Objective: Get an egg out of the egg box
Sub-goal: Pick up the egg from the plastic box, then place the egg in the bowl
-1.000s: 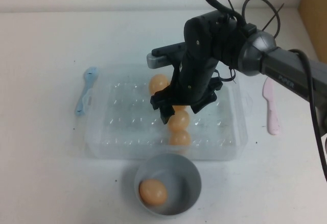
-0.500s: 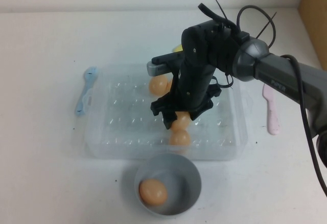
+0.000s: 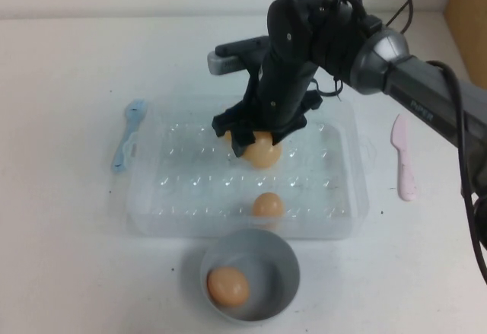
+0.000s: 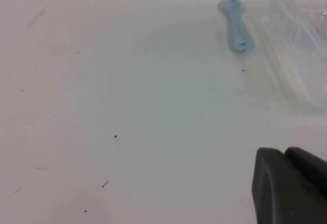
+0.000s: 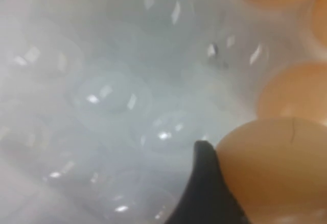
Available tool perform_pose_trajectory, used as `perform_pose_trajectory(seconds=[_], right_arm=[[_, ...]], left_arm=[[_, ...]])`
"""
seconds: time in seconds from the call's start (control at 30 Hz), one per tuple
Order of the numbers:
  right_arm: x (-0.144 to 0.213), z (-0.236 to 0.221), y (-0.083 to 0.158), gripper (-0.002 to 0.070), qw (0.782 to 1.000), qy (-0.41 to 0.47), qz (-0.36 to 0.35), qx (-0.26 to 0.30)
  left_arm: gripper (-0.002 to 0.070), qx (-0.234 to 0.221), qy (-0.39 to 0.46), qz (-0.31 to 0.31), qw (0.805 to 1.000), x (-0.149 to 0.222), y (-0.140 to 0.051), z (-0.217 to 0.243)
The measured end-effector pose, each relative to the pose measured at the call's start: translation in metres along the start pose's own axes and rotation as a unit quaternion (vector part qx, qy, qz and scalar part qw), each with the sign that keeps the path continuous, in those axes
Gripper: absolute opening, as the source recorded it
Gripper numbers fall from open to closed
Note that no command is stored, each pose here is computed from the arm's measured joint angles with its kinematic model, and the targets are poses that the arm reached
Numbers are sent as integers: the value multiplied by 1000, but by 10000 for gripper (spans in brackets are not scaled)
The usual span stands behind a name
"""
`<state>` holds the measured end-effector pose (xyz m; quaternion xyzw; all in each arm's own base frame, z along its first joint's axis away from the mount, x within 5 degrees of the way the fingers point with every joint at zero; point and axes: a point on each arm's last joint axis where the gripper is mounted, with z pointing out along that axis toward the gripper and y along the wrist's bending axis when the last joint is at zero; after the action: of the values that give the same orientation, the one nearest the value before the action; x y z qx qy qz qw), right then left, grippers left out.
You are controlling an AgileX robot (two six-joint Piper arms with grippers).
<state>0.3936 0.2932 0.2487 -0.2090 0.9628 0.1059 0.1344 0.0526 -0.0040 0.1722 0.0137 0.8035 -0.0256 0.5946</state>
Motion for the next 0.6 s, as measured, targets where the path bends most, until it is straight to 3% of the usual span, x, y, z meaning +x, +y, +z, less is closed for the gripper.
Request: perform_pose_trajectory(seconds=[0.17, 0.27, 0.43, 0.6], right_arm=[[-2, -34, 19, 429, 999, -42, -34, 0], [6, -52, 42, 428, 996, -58, -68, 5], [39, -63, 79, 428, 993, -35, -117, 1], [82, -58, 85, 428, 991, 25, -134, 10]], left_arm=[[-5, 0, 0, 0, 1000, 0, 0, 0], [-5, 0, 0, 0, 1000, 0, 0, 0], [-5, 0, 0, 0, 1000, 0, 0, 0], [-5, 0, 0, 0, 1000, 0, 0, 0]])
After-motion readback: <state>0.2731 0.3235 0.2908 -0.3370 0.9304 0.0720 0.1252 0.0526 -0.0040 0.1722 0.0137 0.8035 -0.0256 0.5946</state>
